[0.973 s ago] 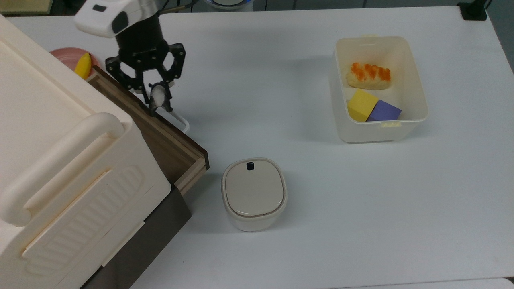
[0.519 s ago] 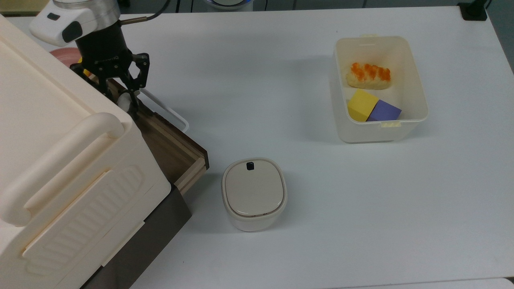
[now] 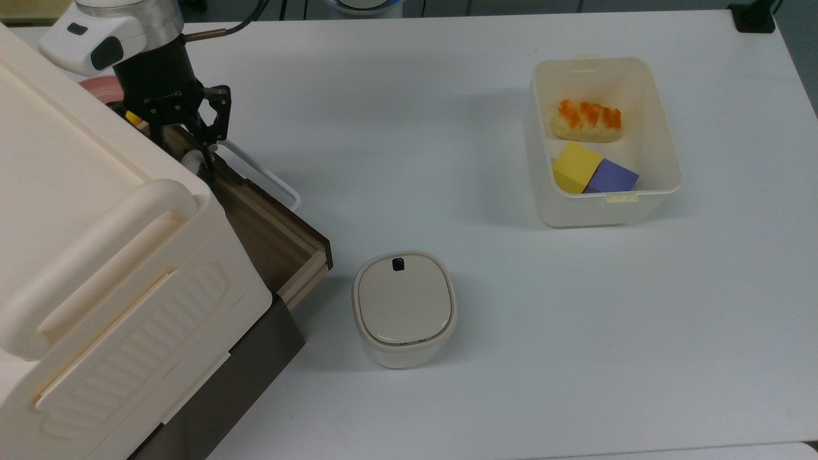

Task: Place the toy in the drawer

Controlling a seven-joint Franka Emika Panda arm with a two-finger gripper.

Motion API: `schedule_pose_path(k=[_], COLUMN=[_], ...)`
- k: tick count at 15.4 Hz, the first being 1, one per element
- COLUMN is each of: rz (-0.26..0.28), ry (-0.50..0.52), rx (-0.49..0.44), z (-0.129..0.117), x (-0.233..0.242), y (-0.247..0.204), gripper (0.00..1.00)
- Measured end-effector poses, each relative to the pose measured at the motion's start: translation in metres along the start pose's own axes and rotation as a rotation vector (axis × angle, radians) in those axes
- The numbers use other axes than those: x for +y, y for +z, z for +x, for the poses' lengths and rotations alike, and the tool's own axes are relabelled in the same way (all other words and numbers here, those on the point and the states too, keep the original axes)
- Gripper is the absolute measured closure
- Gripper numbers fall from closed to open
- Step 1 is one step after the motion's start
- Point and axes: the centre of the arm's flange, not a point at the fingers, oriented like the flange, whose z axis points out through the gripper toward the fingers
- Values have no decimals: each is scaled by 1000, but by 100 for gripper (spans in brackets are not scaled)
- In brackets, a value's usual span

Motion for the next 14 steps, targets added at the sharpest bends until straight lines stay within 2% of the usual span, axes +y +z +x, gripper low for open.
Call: schedule_pose_path(k=[4, 8, 10, 12, 14], rz=[0, 1, 1, 41, 86], ry=[-6, -9, -11, 40, 111], rx=[0, 1, 23, -4, -54], z=[0, 1, 10, 18, 23], x=[0, -2, -10, -38, -79], y=[0, 0, -10, -27, -50], gripper=[10, 9, 9, 0, 0])
